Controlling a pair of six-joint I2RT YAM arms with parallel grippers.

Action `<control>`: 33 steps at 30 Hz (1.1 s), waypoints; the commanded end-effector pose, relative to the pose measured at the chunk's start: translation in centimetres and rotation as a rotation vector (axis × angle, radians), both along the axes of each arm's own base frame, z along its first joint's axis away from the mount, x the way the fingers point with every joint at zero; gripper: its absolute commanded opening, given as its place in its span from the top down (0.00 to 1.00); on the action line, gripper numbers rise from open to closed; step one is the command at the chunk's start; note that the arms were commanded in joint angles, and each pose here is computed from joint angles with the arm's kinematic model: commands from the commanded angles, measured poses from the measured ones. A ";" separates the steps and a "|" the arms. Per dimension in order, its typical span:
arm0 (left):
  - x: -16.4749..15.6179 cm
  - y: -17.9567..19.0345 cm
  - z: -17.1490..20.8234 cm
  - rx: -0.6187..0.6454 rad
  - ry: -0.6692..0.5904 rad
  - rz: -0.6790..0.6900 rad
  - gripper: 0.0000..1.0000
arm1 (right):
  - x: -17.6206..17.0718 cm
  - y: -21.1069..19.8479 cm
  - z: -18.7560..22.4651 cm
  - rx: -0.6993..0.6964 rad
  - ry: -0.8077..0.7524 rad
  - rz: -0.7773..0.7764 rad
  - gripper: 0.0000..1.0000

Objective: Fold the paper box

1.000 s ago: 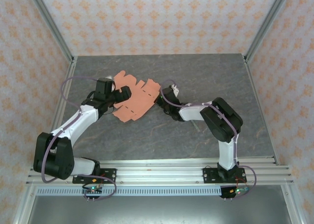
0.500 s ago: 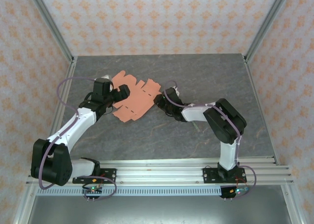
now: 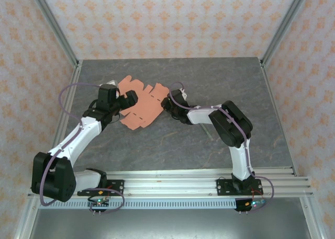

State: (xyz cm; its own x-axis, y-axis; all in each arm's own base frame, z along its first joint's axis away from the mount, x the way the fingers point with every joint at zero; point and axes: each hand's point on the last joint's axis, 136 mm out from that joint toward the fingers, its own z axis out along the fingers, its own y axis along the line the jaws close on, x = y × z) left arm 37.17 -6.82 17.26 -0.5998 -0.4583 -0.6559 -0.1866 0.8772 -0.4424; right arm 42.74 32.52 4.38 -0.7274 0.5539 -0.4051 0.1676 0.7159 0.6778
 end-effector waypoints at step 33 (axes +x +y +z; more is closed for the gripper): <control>3.1 -7.1 12.3 0.270 -0.454 -0.504 0.12 | -3.3 -6.8 17.3 -0.352 -0.368 0.892 1.00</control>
